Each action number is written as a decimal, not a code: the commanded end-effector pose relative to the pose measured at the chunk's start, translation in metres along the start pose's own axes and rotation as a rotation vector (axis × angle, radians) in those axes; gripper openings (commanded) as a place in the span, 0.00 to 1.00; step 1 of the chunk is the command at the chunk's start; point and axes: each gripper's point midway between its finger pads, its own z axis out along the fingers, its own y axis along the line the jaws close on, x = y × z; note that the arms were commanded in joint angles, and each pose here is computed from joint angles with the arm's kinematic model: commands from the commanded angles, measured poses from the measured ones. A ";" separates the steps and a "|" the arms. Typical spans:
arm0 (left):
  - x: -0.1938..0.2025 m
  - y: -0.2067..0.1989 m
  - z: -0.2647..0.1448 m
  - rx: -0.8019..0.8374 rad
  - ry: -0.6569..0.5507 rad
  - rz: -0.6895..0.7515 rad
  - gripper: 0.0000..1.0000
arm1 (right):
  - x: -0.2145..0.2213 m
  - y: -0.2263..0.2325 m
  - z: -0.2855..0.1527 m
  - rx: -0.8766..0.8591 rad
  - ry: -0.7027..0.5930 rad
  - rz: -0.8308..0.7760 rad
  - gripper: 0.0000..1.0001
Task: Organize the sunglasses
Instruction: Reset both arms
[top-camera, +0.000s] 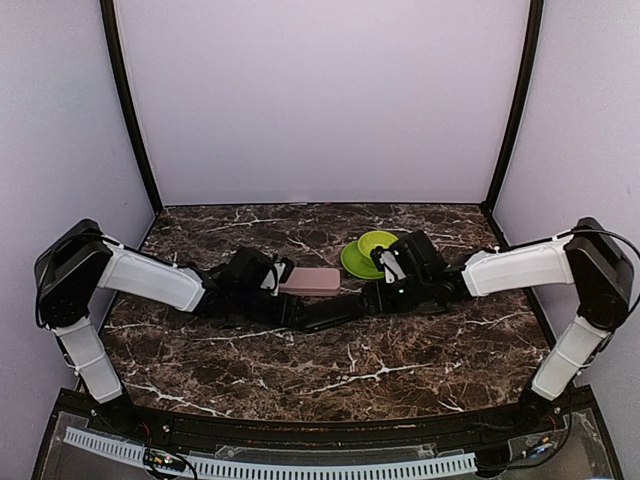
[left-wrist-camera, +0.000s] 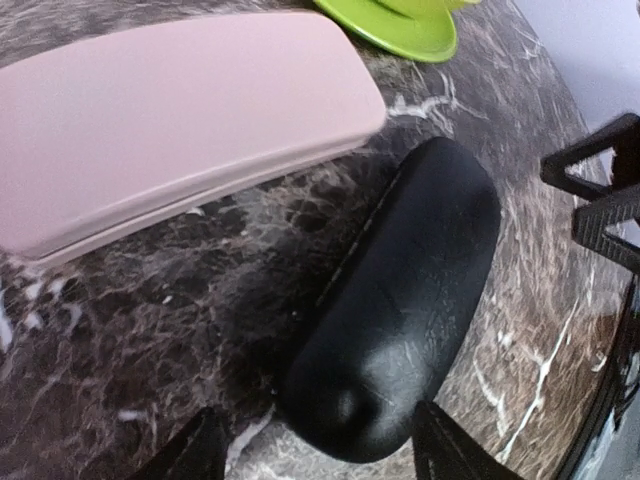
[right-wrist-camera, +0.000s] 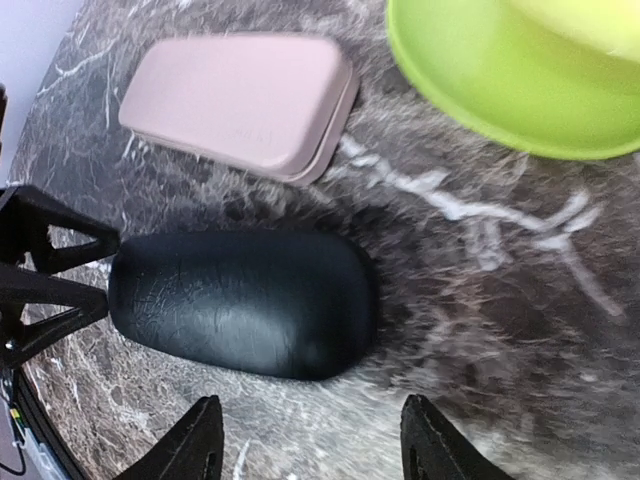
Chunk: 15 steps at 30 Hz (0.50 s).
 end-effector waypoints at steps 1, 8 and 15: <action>-0.032 0.013 -0.047 -0.142 -0.139 0.087 0.73 | -0.038 -0.016 -0.044 0.088 -0.111 -0.054 0.66; -0.073 0.067 -0.118 -0.321 -0.276 0.095 0.85 | -0.056 -0.059 -0.103 0.270 -0.183 -0.054 0.81; -0.109 0.099 -0.196 -0.512 -0.455 0.089 0.99 | -0.069 -0.083 -0.153 0.357 -0.274 -0.029 0.95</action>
